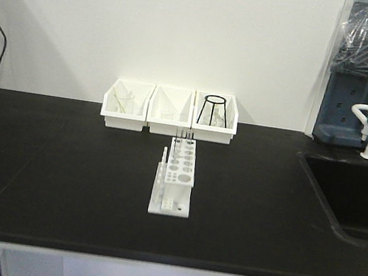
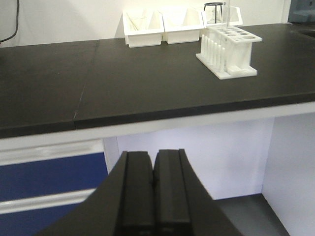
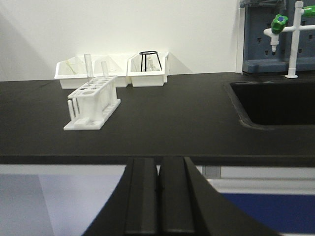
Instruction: Flip and reinsert test tube from rack
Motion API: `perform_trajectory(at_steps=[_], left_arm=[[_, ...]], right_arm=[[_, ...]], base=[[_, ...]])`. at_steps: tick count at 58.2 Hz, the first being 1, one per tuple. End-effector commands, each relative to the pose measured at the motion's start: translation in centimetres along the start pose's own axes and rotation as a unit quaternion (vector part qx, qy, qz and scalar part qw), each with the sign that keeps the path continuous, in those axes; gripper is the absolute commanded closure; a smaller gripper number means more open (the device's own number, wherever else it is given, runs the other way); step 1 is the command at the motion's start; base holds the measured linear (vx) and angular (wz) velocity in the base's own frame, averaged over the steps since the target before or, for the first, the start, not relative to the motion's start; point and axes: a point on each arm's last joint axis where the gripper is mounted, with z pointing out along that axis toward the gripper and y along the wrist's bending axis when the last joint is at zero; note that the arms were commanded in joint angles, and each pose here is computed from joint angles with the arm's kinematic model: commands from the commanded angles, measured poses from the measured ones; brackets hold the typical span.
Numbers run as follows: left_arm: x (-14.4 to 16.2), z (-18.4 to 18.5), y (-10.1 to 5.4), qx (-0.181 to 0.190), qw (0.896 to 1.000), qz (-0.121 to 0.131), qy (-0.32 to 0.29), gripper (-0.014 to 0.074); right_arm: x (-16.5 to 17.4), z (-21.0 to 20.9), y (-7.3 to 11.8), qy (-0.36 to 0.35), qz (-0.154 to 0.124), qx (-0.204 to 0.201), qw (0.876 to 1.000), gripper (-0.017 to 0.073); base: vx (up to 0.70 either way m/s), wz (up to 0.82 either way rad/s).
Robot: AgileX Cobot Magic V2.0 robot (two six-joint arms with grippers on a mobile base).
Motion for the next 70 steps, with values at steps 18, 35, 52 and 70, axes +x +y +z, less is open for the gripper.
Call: perform_trajectory(at_steps=[18, 35, 52, 70], left_arm=[[-0.88, -0.12, -0.11, 0.007, 0.999, -0.006, -0.045, 0.0599], [-0.88, -0.12, -0.11, 0.007, 0.999, -0.006, -0.045, 0.0599], [-0.88, -0.12, -0.11, 0.007, 0.999, -0.006, -0.045, 0.0599], [-0.88, -0.12, -0.11, 0.007, 0.999, -0.006, -0.045, 0.0599]], right_arm=[[-0.7, -0.13, 0.07, -0.046, -0.006, -0.003, 0.999, 0.057], [-0.7, -0.13, 0.07, -0.046, -0.007, -0.003, 0.999, 0.057], [-0.7, -0.13, 0.07, -0.046, -0.007, -0.003, 0.999, 0.057], [-0.7, -0.13, 0.07, -0.046, -0.006, -0.003, 0.999, 0.057]], base=[[0.4, -0.01], [0.37, -0.02], [0.34, 0.02], [0.27, 0.01]])
